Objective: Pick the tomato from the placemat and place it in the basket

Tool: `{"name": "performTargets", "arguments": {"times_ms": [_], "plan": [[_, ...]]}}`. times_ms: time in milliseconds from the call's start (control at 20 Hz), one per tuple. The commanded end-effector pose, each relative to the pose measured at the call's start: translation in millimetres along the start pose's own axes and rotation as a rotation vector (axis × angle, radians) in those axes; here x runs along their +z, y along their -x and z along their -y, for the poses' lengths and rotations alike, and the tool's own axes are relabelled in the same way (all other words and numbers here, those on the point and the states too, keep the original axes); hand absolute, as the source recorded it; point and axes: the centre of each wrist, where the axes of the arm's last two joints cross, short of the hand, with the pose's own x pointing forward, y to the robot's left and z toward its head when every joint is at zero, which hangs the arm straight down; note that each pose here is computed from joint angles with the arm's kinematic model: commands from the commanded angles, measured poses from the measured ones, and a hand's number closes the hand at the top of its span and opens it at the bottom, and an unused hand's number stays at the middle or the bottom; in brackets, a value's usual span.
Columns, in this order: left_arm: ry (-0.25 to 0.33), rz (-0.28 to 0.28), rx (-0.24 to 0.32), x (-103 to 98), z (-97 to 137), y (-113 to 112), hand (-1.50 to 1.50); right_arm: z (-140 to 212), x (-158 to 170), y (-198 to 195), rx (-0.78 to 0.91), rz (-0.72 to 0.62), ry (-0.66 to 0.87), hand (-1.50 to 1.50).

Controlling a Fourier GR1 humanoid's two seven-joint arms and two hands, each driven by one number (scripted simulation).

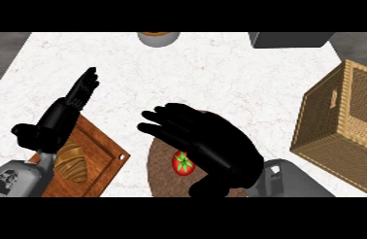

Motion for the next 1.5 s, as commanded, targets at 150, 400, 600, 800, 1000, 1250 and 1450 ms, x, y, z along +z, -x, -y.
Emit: {"name": "performTargets", "arguments": {"times_ms": [150, 400, 600, 800, 1000, 1250, 1450], "plan": [[0.009, 0.017, 0.011, -1.5, 9.9, -4.5, 0.0, 57.0, 2.8, -18.8, 0.208, -0.145, -0.346, -1.5], [-0.003, 0.015, -0.02, 8.1, 0.5, -0.7, 0.0, 70.7, 20.5, -38.8, 0.176, -0.165, -0.464, -1.5], [0.009, 0.016, -0.012, -5.5, 8.3, -8.1, 0.0, 104.9, 21.2, -23.3, 0.134, -0.198, -0.436, -1.5], [0.001, 0.01, 0.002, -1.1, -1.5, -9.7, 0.0, 102.3, 48.0, -19.7, 0.133, -0.193, -0.417, -1.5], [0.002, 0.039, -0.003, -10.8, -2.4, -6.0, 0.0, 88.6, 27.9, -0.5, 0.114, -0.213, -0.403, -1.5], [0.024, 0.023, -0.017, 3.6, 12.9, 6.6, 0.0, 47.8, 21.7, 6.8, 0.037, -0.195, -0.364, -1.5], [0.008, 0.033, 0.003, -0.9, -4.8, -10.2, 0.0, 37.1, 17.5, 27.7, 0.019, -0.193, -0.352, -1.5]]}}
